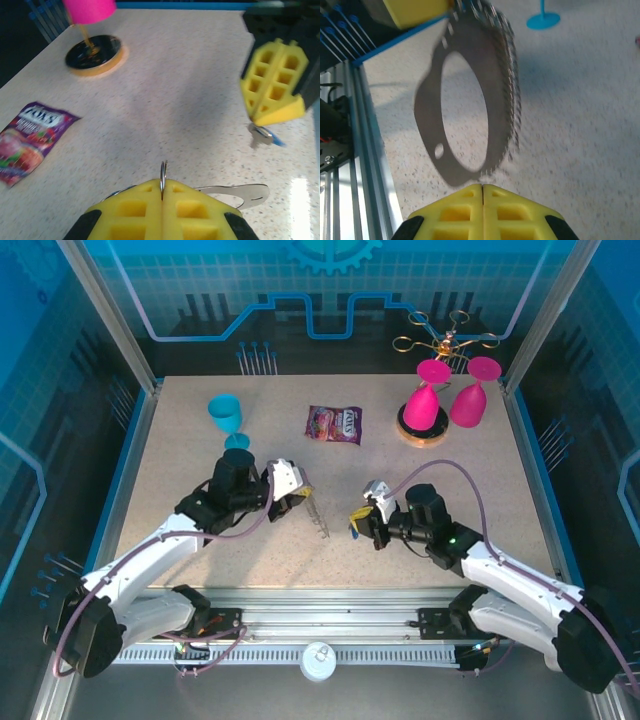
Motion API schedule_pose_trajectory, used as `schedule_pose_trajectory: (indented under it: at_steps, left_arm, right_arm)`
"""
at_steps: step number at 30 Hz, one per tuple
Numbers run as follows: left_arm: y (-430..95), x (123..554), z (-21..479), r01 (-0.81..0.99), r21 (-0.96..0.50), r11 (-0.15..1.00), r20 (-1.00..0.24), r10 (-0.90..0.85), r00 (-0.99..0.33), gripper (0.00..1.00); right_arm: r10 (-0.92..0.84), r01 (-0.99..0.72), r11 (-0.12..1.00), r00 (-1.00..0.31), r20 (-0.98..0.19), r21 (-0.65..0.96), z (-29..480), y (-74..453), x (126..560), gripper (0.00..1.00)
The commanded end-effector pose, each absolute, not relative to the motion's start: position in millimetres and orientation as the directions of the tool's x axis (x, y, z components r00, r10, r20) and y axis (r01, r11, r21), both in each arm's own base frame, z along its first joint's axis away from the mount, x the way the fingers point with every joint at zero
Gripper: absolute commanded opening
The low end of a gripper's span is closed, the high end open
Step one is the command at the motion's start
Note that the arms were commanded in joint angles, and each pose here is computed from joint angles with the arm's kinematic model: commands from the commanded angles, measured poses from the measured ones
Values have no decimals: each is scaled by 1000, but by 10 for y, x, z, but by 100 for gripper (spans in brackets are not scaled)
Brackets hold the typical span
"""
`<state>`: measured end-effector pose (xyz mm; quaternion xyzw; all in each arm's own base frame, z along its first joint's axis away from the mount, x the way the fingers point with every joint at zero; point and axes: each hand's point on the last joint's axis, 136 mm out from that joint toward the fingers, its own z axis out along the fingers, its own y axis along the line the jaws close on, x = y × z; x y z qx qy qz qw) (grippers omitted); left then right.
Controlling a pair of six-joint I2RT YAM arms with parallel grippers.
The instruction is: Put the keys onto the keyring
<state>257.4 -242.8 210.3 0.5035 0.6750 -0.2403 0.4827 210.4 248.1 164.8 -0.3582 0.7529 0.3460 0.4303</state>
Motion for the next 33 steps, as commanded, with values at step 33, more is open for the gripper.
schedule_pose_trajectory:
  at_steps: [33]
  left_arm:
    - [-2652,2355,2128,935,220,278,-917,387,101,0]
  right_arm:
    - [-176,-939,338,-120,-977,54,2429,3088,2241,0]
